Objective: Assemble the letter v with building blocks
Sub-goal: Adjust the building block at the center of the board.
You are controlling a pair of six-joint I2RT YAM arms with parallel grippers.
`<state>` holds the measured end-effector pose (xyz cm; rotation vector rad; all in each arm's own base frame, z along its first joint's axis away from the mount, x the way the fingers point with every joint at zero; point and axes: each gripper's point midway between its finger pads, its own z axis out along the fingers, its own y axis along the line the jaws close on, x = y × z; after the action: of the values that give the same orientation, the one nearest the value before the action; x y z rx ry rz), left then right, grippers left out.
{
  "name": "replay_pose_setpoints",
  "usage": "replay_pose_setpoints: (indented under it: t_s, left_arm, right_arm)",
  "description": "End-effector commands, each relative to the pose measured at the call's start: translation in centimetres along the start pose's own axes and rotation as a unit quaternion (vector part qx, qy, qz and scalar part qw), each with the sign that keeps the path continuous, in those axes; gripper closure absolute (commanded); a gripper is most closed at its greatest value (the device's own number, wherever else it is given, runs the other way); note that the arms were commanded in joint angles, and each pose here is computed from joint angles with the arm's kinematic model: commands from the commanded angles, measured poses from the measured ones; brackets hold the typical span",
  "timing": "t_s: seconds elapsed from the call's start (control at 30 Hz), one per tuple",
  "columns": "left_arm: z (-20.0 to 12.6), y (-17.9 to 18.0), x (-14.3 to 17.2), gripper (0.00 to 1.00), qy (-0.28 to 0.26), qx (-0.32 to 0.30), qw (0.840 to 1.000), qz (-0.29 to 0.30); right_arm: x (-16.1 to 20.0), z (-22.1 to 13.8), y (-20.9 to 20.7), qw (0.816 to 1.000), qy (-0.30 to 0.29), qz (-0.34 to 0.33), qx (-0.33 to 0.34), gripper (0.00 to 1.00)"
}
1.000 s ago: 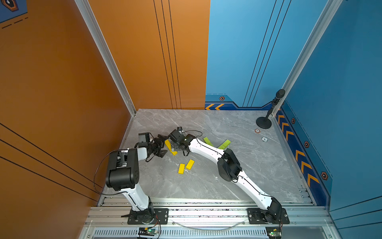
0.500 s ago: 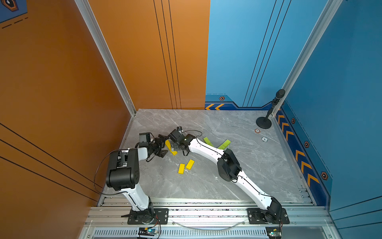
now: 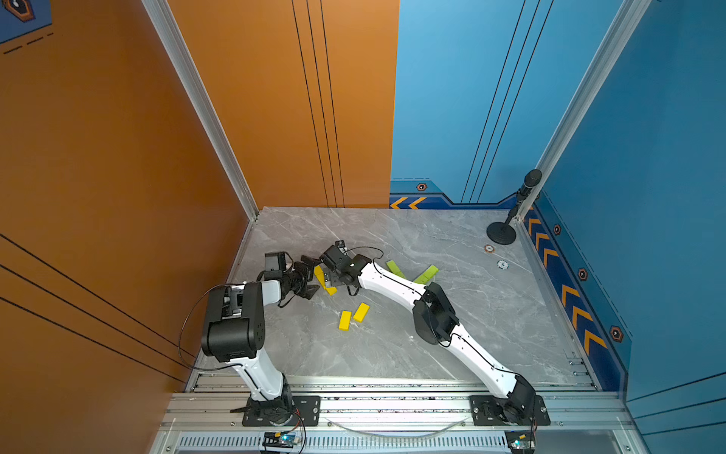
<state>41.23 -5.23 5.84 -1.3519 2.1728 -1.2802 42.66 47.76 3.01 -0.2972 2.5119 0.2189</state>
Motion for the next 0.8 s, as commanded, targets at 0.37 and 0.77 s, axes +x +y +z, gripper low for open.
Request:
replay_pose_setpoints:
  t_s: [0.37, 0.77]
  left_arm:
    - [0.0, 0.5, 0.2, 0.02, 0.009, 0.000, 1.000, -0.002]
    - [-1.1, 0.8, 1.3, 0.02, 0.007, 0.003, 1.000, -0.004]
  right_arm:
    - [3.9, 2.9, -2.4, 0.997, 0.078, 0.025, 0.013, 0.00]
    - [4.8, 1.5, -5.1, 0.994, 0.090, 0.004, 0.055, 0.01]
